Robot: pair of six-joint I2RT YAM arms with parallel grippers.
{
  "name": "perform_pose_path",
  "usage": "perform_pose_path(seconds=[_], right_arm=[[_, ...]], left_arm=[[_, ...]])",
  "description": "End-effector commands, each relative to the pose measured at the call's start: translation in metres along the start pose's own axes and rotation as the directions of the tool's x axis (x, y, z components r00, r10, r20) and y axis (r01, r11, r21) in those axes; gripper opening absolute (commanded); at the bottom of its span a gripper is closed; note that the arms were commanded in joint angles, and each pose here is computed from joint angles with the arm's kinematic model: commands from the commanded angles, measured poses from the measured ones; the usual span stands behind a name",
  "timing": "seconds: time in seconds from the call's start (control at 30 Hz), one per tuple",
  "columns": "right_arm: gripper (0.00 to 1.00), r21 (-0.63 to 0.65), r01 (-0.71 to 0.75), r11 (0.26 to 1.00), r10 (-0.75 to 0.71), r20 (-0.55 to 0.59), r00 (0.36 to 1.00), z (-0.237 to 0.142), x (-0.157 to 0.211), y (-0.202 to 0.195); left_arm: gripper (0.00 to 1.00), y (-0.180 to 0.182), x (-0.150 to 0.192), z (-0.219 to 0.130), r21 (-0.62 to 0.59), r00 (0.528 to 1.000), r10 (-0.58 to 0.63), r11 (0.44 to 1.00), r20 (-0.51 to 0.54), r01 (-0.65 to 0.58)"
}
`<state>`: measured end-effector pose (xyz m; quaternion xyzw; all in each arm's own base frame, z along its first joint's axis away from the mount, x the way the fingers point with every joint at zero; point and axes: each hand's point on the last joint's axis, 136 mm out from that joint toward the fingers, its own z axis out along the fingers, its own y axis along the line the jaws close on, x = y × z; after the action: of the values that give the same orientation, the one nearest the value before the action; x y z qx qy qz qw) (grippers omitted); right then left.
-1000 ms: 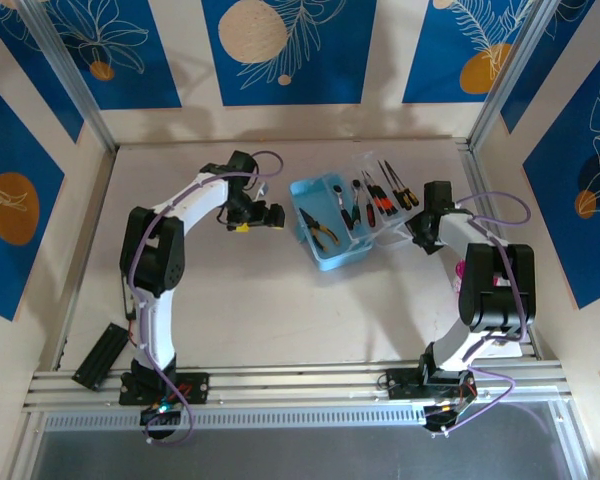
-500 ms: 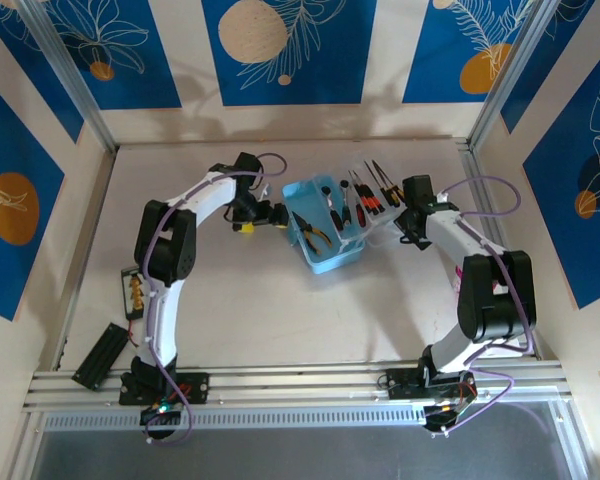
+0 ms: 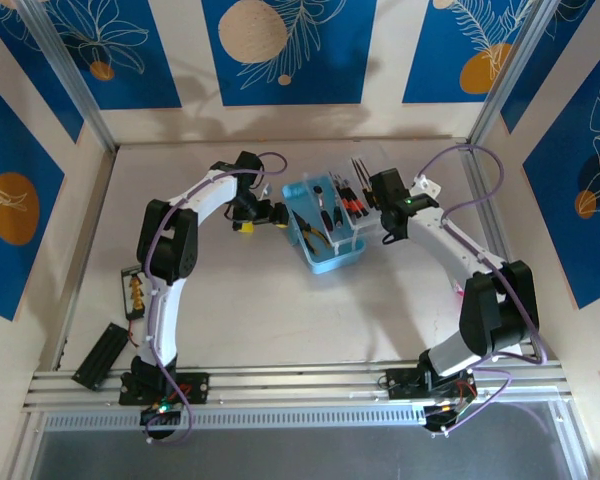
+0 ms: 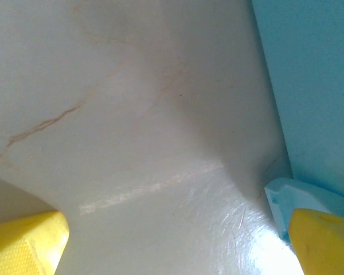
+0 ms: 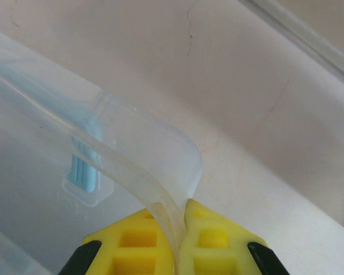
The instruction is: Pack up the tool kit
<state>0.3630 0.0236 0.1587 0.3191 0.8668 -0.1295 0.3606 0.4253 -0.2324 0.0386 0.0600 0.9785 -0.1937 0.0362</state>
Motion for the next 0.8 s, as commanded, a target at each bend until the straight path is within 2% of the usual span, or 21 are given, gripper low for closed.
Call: perform_pose_path(seconds=[0.0, 0.47, 0.77], right_arm=[[0.00, -0.059, 0.169, 0.984, -0.172, -0.049, 0.984, -0.024, 0.021, 0.013], [0.00, -0.086, 0.305, 0.949, -0.301, 0.053, 0.952, -0.087, 0.046, 0.035], [0.00, -0.101, 0.369, 0.924, -0.362, 0.082, 0.929, -0.125, 0.079, 0.048]], left_arm=[[1.00, -0.025, -0.010, 0.013, 0.078, 0.999, 0.037, 0.996, 0.027, -0.039], [1.00, -0.029, -0.008, 0.005, 0.083, 0.996, 0.062, 0.994, 0.058, -0.067], [1.00, -0.028, -0.008, 0.007, 0.082, 0.995, 0.080, 0.993, 0.061, -0.085]])
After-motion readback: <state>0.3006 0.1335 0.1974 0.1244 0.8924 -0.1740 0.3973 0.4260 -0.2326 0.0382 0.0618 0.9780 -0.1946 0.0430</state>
